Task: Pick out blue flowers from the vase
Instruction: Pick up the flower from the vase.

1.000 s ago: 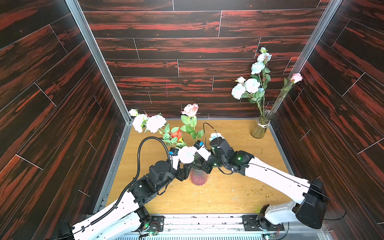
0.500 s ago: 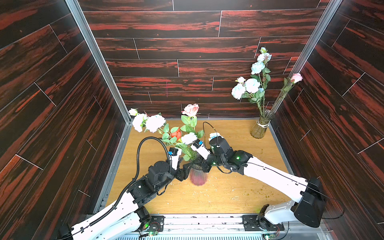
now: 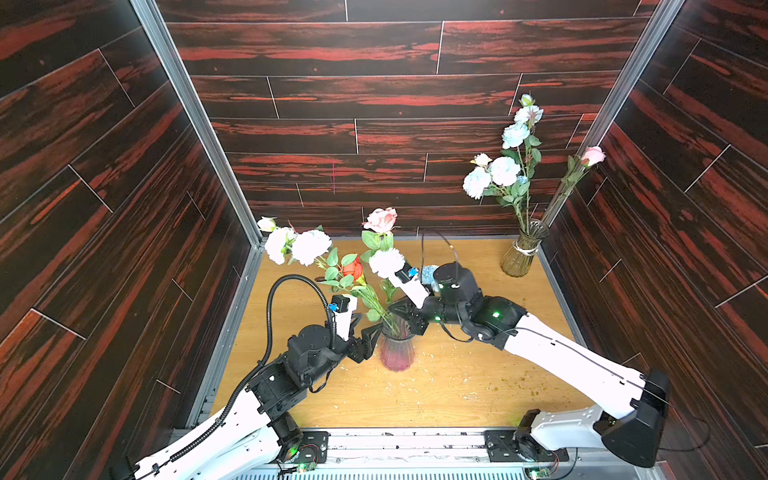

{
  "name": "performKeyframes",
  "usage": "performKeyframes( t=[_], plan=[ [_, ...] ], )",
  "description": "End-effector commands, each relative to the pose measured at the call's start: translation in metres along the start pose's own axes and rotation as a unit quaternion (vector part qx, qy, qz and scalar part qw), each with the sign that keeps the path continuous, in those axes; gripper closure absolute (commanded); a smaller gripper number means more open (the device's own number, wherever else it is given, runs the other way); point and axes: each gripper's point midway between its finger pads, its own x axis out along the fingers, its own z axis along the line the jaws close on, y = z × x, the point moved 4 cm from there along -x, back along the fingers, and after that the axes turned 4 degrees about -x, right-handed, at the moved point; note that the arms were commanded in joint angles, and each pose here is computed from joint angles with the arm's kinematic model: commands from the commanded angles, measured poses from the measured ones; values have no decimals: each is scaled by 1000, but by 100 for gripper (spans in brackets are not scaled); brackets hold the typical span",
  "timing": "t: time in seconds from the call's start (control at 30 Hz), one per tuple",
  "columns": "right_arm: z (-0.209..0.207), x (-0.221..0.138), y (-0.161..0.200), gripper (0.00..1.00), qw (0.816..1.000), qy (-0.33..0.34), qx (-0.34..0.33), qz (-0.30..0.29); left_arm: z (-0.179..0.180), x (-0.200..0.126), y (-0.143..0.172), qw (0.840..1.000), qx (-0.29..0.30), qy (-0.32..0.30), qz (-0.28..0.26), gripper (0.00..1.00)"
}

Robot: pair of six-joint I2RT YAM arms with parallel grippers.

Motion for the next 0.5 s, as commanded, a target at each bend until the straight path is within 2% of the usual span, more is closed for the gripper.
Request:
performKeyframes(
  t=[0.0, 0.2, 0.33, 0.47],
  plan=[
    [2, -22, -28, 100, 999, 15, -18, -42, 12, -1, 14, 999, 9, -34, 16, 28],
    [9, -49, -62, 100, 996, 13, -36, -78, 33, -7, 25, 996, 0, -89, 6, 28],
    [14, -67, -82, 100, 995, 11, -44, -94, 58, -14, 35, 987, -13, -159, -18, 28],
    [16, -86, -96, 100, 993, 20, -47, -109, 74, -19, 47, 979, -20, -200, -27, 28]
  ],
)
